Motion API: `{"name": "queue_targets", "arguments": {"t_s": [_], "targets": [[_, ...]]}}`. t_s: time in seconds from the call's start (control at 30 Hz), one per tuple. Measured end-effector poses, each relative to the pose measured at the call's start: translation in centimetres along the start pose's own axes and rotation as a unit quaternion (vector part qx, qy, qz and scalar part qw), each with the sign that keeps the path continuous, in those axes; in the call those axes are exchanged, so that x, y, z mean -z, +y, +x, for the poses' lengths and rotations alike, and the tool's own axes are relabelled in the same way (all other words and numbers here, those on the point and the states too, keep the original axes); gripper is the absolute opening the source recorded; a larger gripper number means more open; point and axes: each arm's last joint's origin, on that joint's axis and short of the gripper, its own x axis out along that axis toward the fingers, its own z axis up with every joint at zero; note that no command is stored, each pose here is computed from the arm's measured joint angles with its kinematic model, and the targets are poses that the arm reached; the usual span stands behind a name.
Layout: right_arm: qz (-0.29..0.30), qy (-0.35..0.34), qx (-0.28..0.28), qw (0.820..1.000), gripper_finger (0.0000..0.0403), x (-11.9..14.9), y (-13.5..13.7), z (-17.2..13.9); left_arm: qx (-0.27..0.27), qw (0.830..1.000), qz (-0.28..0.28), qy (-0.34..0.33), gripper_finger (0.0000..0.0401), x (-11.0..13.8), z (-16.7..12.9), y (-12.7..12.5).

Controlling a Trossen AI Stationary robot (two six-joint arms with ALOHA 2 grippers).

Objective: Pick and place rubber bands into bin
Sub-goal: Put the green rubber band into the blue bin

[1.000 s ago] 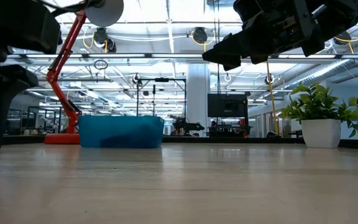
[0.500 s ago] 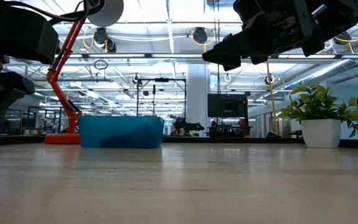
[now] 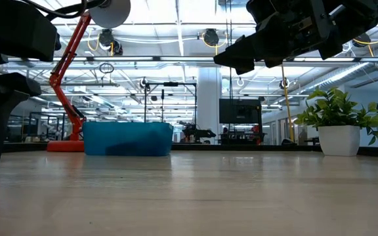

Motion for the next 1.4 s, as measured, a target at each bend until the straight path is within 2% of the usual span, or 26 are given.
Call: {"name": "queue_targets", "arguments": {"t_s": [0.2, 0.47, 0.83, 0.93, 1.2, 1.4], "targets": [[0.000, 0.000, 0.000, 1.000, 0.0175, 0.00, 0.00, 0.00, 0.005, 1.000, -0.003, 0.005, 0.0246, 0.01, 0.00, -0.02], [-0.003, 0.000, 0.000, 1.000, 0.0173, 0.00, 0.00, 0.00, 0.015, 0.998, -0.053, 0.027, 0.0246, -0.09, 0.02, 0.23], [-0.010, 0.000, 0.000, 1.000, 0.0172, 0.00, 0.01, 0.00, 0.012, 0.998, -0.052, 0.028, 0.0240, -0.08, 0.03, 0.30], [-0.010, 0.000, 0.000, 1.000, 0.0173, 0.00, 0.00, 0.00, 0.010, 0.998, -0.053, 0.028, 0.0213, -0.07, 0.03, 0.32], [-0.011, 0.000, 0.000, 1.000, 0.0173, 0.00, 0.00, 0.00, 0.010, 0.998, -0.051, 0.029, 0.0092, -0.06, 0.03, 0.32], [-0.011, 0.000, 0.000, 1.000, 0.0174, 0.00, 0.01, 0.00, 0.013, 0.999, -0.032, 0.029, 0.0017, -0.05, 0.02, 0.28]]}}
